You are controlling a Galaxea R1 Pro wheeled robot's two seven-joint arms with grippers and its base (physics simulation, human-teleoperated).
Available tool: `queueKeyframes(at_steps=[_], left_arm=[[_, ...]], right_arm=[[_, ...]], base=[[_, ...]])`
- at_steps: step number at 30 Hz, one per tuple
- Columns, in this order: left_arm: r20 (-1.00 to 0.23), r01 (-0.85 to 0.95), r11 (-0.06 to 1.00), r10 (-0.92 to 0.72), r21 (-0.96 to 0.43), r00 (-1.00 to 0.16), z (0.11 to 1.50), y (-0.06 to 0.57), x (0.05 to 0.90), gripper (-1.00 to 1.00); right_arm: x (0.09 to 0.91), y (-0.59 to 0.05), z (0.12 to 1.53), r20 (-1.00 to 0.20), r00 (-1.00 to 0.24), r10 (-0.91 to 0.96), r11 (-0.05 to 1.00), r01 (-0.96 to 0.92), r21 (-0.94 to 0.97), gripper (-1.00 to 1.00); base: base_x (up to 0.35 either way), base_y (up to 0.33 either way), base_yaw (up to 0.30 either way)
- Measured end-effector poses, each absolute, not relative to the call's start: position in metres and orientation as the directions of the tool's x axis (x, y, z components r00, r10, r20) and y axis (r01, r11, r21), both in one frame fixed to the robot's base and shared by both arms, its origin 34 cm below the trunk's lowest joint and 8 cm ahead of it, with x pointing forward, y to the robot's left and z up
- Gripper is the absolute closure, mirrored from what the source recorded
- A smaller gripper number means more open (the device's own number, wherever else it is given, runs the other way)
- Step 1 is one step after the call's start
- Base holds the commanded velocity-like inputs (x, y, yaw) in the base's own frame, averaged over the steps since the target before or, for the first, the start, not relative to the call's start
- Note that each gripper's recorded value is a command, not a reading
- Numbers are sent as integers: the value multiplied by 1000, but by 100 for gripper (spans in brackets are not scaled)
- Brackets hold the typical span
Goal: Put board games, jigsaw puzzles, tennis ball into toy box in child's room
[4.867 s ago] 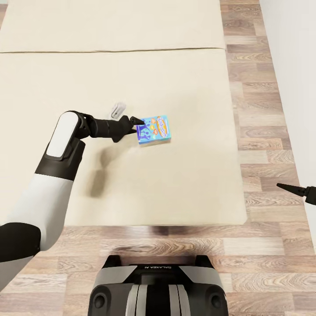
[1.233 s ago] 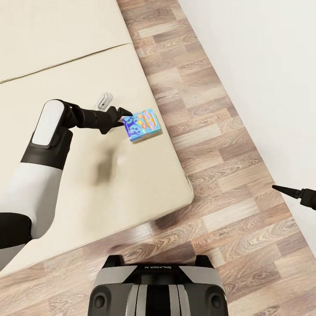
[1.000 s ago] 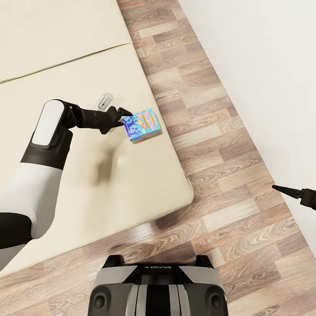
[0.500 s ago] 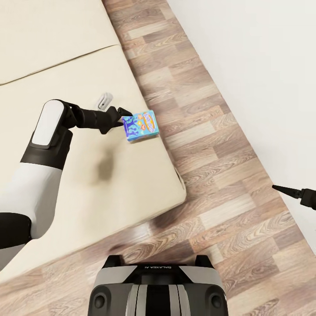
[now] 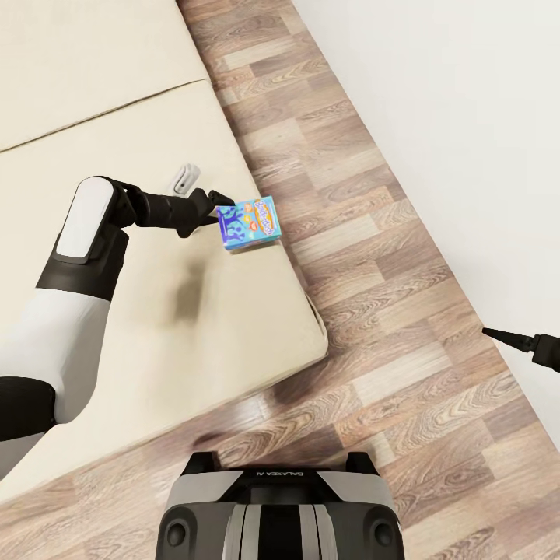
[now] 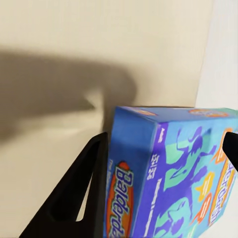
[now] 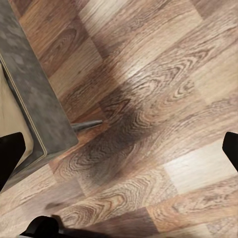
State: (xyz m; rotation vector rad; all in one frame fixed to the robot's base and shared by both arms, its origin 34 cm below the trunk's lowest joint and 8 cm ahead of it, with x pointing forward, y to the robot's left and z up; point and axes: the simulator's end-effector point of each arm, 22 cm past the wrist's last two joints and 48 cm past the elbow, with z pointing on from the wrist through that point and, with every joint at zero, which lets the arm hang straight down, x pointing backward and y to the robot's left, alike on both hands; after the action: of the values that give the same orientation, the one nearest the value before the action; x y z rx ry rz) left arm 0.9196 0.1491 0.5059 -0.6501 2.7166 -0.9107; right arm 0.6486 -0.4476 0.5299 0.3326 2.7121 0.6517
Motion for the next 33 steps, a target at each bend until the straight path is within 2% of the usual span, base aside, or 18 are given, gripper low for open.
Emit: queueKeyframes(at_steps=[33], left_arm=[[-50, -346, 711, -471, -613, -881, 506, 151, 919, -100]], right_arm=[[645, -446, 530, -257, -921, 293, 869, 145, 473, -100]], base=[[0, 0, -30]])
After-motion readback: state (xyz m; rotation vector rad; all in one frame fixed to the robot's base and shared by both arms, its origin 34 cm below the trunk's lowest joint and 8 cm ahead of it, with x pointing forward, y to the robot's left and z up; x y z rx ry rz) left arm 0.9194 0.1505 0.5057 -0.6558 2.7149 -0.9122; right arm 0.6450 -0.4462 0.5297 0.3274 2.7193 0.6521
